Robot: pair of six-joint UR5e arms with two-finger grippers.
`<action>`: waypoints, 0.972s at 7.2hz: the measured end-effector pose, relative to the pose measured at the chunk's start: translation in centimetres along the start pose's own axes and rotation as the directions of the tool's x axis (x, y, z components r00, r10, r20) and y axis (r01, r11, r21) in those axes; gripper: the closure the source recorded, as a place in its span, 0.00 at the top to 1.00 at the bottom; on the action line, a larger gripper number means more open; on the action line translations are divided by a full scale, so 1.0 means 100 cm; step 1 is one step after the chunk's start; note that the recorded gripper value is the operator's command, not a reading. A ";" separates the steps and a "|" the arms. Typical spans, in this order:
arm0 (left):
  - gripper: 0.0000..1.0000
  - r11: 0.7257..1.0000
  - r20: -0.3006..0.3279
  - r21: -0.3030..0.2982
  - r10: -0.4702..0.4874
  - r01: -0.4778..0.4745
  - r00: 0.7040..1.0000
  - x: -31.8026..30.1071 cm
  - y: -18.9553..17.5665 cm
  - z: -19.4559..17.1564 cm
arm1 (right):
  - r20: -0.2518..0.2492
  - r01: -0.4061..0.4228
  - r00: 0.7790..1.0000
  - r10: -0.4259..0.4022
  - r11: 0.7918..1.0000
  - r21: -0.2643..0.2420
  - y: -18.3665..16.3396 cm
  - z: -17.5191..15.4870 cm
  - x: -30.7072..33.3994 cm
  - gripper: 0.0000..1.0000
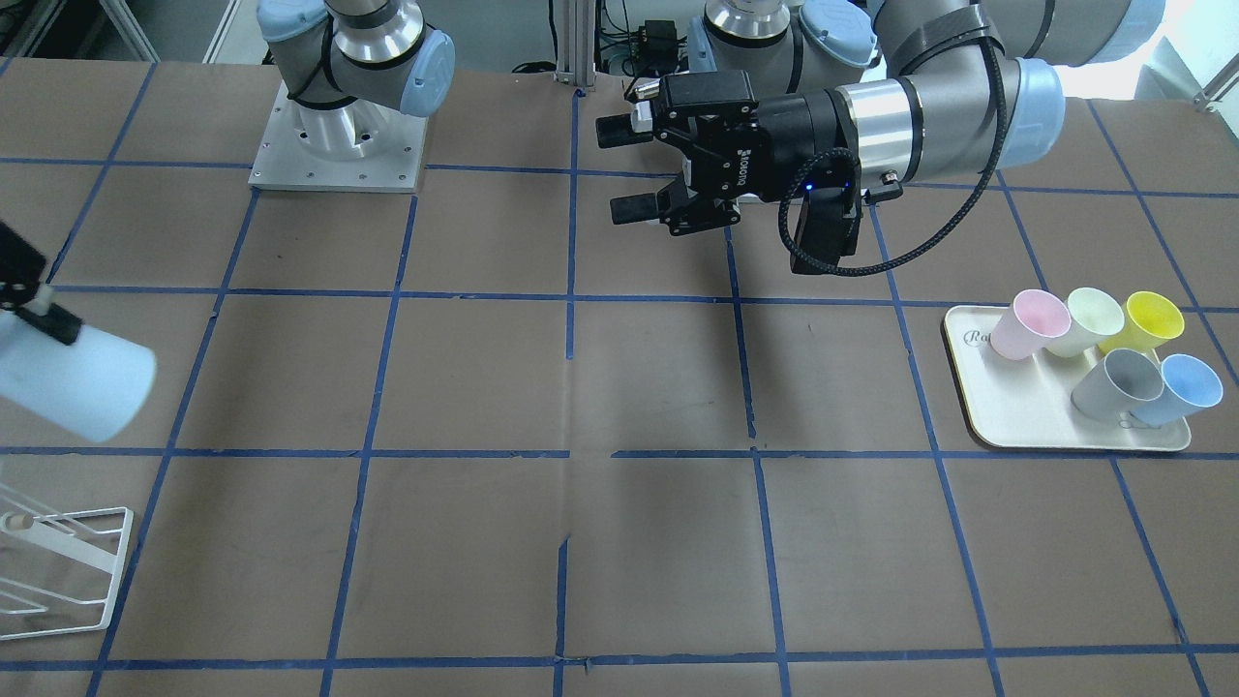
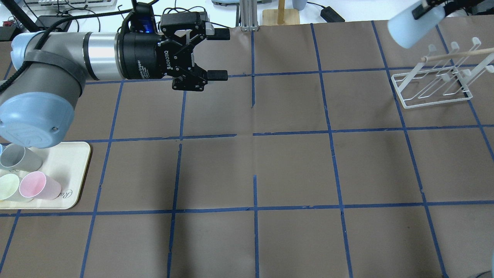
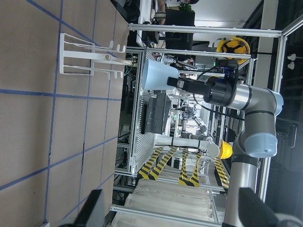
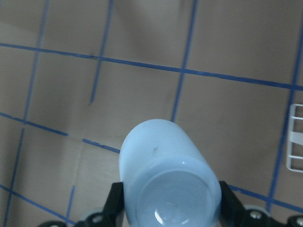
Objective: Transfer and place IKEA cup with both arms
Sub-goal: 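Carry the cup toward the left gripper with the right gripper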
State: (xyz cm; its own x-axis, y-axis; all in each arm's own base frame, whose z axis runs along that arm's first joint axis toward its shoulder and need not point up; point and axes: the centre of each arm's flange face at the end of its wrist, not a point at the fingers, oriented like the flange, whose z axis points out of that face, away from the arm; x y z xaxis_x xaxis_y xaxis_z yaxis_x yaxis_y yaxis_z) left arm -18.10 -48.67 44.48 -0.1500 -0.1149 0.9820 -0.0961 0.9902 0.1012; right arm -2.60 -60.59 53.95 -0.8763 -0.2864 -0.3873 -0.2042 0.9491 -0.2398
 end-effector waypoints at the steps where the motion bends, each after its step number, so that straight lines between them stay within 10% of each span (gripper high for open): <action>1: 1.00 1.000 -0.006 -0.001 -0.006 0.006 1.000 -0.003 -0.001 0.001 | 0.090 0.082 0.992 -0.083 0.997 0.018 -0.012 0.019 -0.046 0.46; 4: 1.00 1.000 -0.050 0.003 -0.012 0.012 0.999 -0.007 -0.009 0.001 | 0.299 0.274 0.908 -0.293 0.956 0.105 -0.018 0.062 -0.108 0.55; 7: 1.00 1.000 -0.058 0.009 -0.023 0.024 0.998 -0.016 -0.018 -0.002 | 0.474 0.274 0.811 -0.344 0.938 0.211 0.006 0.098 -0.138 0.58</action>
State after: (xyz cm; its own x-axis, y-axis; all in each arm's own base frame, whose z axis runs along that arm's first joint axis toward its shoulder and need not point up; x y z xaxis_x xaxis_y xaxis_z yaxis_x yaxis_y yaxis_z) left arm -17.52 -50.23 42.72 -0.0908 -0.1333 0.9869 -0.1087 0.9864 0.1232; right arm 13.68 -57.38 50.48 -0.4337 -0.6207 -0.6531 -0.3398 0.7840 -0.5195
